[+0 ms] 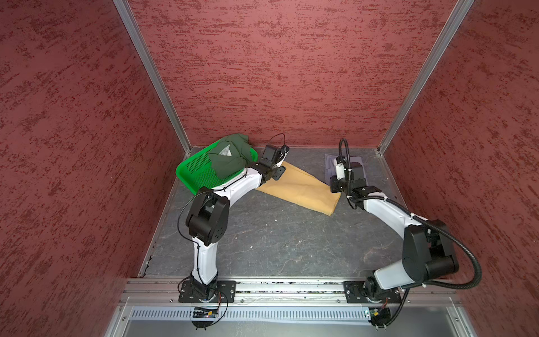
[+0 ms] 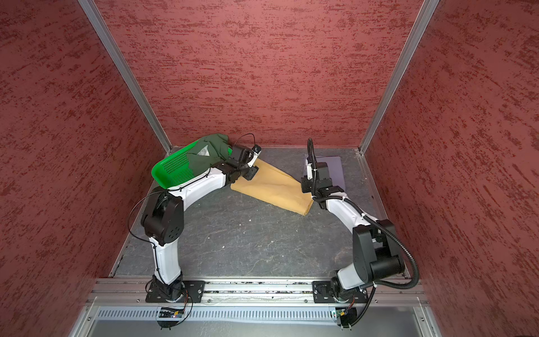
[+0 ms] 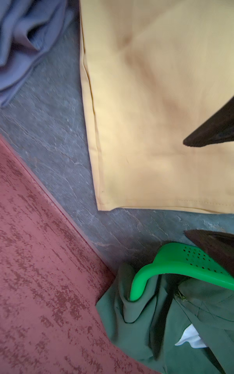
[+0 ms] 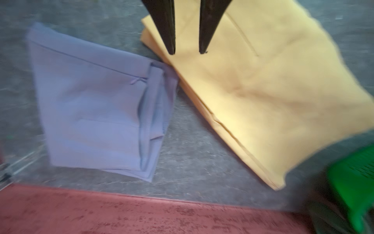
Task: Fold and stack skirts
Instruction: Smooth out the skirt at the top-center of the table.
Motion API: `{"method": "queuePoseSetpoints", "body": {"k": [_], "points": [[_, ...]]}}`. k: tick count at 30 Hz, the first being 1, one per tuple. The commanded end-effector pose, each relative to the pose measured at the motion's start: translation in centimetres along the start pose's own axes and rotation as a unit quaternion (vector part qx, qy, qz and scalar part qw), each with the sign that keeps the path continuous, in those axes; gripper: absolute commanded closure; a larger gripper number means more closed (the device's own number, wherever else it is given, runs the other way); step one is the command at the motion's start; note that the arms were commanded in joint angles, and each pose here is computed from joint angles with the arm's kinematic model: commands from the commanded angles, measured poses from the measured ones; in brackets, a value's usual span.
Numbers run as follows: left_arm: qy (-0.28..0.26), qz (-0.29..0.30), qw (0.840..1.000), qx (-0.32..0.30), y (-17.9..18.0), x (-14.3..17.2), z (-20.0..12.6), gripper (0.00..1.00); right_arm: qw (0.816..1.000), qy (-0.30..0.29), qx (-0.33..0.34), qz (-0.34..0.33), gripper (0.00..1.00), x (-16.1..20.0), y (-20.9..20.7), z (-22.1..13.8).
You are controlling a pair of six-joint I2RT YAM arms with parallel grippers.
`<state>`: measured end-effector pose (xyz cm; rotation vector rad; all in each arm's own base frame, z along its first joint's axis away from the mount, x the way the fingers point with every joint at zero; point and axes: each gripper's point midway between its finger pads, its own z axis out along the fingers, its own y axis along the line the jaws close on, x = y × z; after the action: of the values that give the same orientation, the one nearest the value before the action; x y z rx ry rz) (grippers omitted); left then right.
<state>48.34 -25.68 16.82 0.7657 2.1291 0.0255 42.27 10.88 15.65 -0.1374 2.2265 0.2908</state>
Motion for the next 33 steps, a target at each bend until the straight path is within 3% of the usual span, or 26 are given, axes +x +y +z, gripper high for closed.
{"method": "queuePoseSetpoints", "body": {"k": [1,7,16,24,33], "points": [[0.005,-0.020,0.999,0.050,-3.2,0.9,0.1,0.35,0.990,0.050,-0.091,0.093,0.84,2.4,3.3,-0.5],[0.049,-0.061,0.993,0.093,-6.8,4.2,1.6,0.35,0.978,0.101,-0.104,0.149,0.89,7.1,3.7,0.1],[0.102,-0.087,0.987,0.092,-8.1,8.4,3.5,0.36,0.965,0.176,-0.047,0.187,0.94,13.3,1.7,2.1],[0.162,-0.113,0.978,0.067,-6.8,12.6,5.0,0.37,0.962,0.201,0.012,0.187,0.90,15.2,-0.4,2.6],[0.171,-0.116,0.977,0.061,-6.0,13.1,4.8,0.38,0.962,0.207,0.021,0.178,0.76,15.0,-0.6,2.5]]}}
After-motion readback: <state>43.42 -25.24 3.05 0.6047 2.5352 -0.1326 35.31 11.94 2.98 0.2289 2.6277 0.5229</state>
